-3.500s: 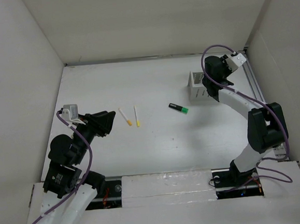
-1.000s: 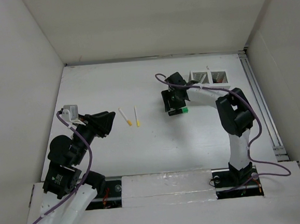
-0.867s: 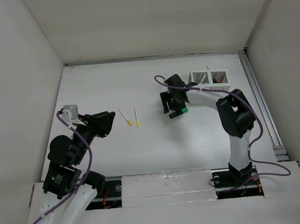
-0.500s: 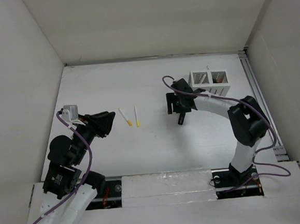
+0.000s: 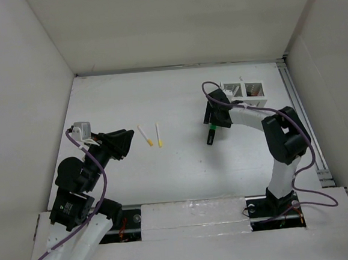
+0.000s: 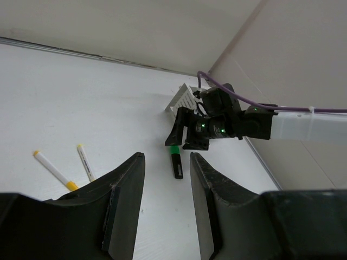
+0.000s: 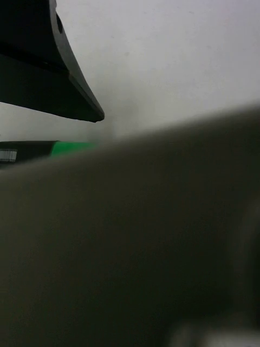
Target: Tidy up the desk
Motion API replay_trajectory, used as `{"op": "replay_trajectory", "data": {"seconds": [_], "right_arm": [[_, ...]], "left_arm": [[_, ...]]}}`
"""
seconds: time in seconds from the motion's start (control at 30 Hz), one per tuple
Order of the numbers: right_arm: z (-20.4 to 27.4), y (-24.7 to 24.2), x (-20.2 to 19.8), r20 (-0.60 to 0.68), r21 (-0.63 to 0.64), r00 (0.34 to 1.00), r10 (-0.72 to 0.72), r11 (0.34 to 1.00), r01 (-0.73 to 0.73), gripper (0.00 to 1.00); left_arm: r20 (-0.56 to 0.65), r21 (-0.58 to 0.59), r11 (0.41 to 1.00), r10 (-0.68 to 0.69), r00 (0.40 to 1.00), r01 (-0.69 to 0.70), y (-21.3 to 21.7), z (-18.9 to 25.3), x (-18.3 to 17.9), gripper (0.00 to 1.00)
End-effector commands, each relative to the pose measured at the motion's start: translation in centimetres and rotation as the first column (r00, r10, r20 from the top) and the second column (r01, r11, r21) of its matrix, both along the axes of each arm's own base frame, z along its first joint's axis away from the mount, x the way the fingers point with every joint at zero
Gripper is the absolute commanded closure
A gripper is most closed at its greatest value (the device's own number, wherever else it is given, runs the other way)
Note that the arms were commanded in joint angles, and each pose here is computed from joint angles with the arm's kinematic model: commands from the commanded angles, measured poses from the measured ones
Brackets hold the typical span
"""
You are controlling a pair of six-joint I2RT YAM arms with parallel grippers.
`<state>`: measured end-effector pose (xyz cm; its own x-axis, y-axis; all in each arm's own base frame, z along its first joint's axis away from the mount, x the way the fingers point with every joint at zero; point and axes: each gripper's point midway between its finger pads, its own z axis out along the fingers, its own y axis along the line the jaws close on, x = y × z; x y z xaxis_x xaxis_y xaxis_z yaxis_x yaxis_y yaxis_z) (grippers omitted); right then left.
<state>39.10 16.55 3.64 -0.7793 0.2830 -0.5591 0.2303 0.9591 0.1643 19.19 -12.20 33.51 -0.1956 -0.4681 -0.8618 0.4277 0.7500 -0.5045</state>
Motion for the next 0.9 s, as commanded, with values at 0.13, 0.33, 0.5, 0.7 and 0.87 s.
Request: {"op": "replay_trajectory", "data": {"seconds": [0.13, 0.33, 0.5, 0.7, 0.87], "right_arm": [[1.5, 0.6, 2.4, 0.034, -0.014, 0.999, -0.043, 0.999, 0.043, 0.38], [0.8, 0.7, 2.0, 0.014, -0.035, 0.999, -0.031, 0.999, 0.032, 0.49], [0.9, 1.3, 0.8, 0.017, -0.04, 1.0, -0.013, 0.999, 0.014, 0.4], [0.5, 1.2, 0.3, 0.009, -0.059, 1.0, -0.014, 0.998, 0.014, 0.52], [0.0, 1.5, -0.2, 0.002, -0.085, 1.0, -0.005, 0.996, 0.005, 0.58]], "left_arm": [[0.075, -0.019, 1.0, -0.017, 0.997, 0.019, -0.2, 2.1, -0.4, 0.65], [0.075, -0.019, 1.0, -0.016, 0.997, 0.017, -0.1, 2.1, -0.4, 0.65], [0.073, -0.017, 1.0, -0.019, 0.997, 0.02, -0.2, 2.0, -0.4, 0.65], [0.077, -0.019, 1.0, -0.019, 0.997, 0.02, -0.2, 2.1, -0.5, 0.65], [0.077, -0.019, 1.0, -0.017, 0.997, 0.019, -0.1, 2.1, -0.5, 0.65]]}}
